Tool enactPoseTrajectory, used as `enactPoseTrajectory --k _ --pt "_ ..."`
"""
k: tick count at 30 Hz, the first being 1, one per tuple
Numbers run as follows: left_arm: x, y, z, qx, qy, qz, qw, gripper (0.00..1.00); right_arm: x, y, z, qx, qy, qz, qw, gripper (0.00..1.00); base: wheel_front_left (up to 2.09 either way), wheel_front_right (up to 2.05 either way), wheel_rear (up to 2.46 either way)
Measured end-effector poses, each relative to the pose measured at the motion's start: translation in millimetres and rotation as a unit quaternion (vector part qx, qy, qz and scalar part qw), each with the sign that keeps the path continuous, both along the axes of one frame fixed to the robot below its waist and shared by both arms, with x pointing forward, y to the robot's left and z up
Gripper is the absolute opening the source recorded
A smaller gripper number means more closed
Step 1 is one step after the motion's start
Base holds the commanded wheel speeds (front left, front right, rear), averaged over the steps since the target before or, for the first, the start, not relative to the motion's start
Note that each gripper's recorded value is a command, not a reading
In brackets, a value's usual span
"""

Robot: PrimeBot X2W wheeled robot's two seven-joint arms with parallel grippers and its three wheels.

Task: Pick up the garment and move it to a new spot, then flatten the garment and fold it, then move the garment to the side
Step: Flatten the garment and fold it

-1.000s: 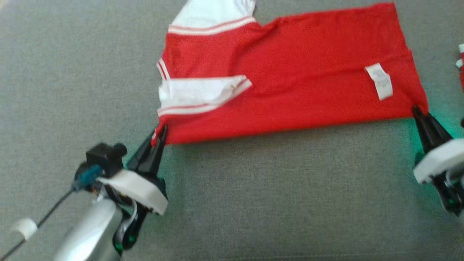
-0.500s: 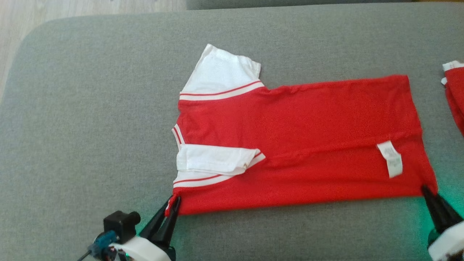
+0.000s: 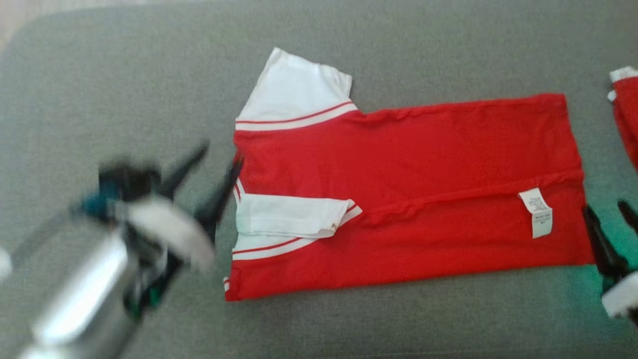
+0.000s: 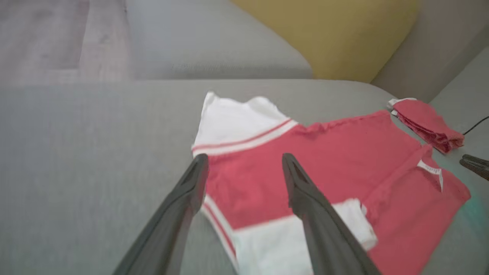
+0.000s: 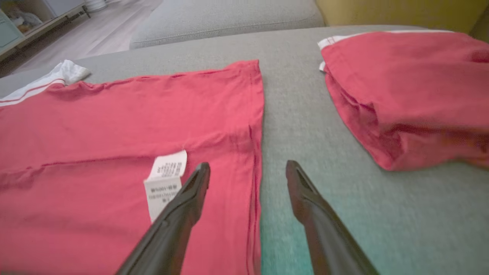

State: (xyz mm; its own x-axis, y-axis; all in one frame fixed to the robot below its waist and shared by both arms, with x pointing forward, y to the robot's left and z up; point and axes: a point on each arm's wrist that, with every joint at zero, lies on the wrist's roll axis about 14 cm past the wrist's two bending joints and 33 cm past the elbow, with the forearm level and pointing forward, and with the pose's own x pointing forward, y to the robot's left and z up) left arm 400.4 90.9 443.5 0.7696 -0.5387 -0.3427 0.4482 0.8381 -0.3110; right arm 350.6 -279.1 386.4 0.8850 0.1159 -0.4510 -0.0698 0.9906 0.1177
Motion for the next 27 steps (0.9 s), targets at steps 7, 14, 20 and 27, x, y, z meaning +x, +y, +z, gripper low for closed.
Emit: enactPoseTrajectory --k 7,14,20,27 --pt "117.7 -36.6 53.6 0.062 -0.046 -0.08 0.994 1.0 46.7 17.7 9.8 -0.014 -0.023 0.034 0.999 1.0 0.0 0.0 0.0" --pt "174.5 -50.1 3.8 0.16 0.032 -0.111 0.98 1.0 63.4 21.2 5.7 -0.02 -0.025 0.033 0.999 1.0 0.0 0.0 0.0" --pt "196.8 -55.5 -49.8 0.206 0.096 -0.122 0.966 1.0 48.4 10.4 -16.0 -0.024 0.004 0.006 1.0 1.0 0.0 0.0 0.0" --pt "202.4 -58.1 -82.7 0.226 0.126 -0.133 0.957 0.89 42.2 -6.2 -23.6 -0.033 0.013 -0.017 0.999 1.0 0.0 0.0 0.0"
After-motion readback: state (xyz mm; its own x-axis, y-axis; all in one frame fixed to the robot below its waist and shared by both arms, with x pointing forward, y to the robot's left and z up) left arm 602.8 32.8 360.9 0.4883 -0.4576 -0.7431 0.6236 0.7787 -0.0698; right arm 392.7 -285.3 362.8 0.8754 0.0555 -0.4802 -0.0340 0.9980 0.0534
